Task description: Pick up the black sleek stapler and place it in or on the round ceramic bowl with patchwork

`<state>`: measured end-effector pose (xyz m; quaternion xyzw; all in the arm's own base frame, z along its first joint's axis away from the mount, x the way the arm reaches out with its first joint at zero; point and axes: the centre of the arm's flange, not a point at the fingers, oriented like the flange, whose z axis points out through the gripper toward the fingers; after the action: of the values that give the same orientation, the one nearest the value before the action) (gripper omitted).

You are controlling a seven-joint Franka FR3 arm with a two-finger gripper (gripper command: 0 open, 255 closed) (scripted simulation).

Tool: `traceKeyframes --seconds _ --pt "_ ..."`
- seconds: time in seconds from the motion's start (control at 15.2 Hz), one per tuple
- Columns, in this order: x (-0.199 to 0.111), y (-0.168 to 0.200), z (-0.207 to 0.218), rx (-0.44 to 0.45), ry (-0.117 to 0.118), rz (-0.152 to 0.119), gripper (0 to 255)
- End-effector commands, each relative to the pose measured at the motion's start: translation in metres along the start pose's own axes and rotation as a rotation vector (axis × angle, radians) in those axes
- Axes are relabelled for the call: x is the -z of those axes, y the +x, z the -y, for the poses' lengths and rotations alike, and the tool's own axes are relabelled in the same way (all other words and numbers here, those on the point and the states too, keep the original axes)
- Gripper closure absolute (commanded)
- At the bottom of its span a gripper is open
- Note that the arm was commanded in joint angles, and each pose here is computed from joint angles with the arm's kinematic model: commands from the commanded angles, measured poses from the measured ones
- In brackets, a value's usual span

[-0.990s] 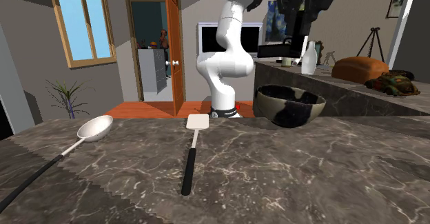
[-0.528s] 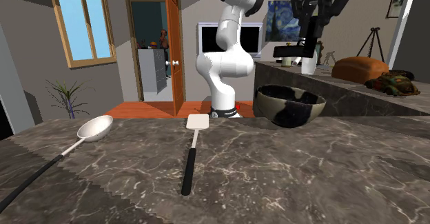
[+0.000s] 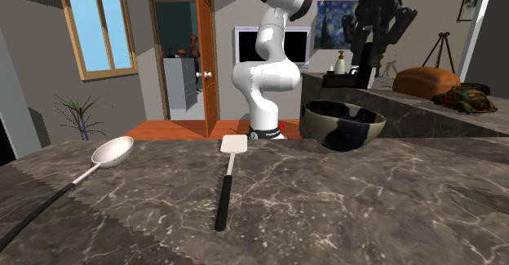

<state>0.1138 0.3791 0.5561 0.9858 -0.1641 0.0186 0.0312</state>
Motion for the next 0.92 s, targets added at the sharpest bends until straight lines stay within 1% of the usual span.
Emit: traceKeyframes --seconds 0.0,0.33,0.86 --pt "-0.01 -0.001 0.001 0.0 0.001 0.0 255" --pt "-0.04 -0.002 0.002 0.0 0.001 0.0 255" --pt "-0.04 -0.002 0.002 0.0 0.001 0.0 255"
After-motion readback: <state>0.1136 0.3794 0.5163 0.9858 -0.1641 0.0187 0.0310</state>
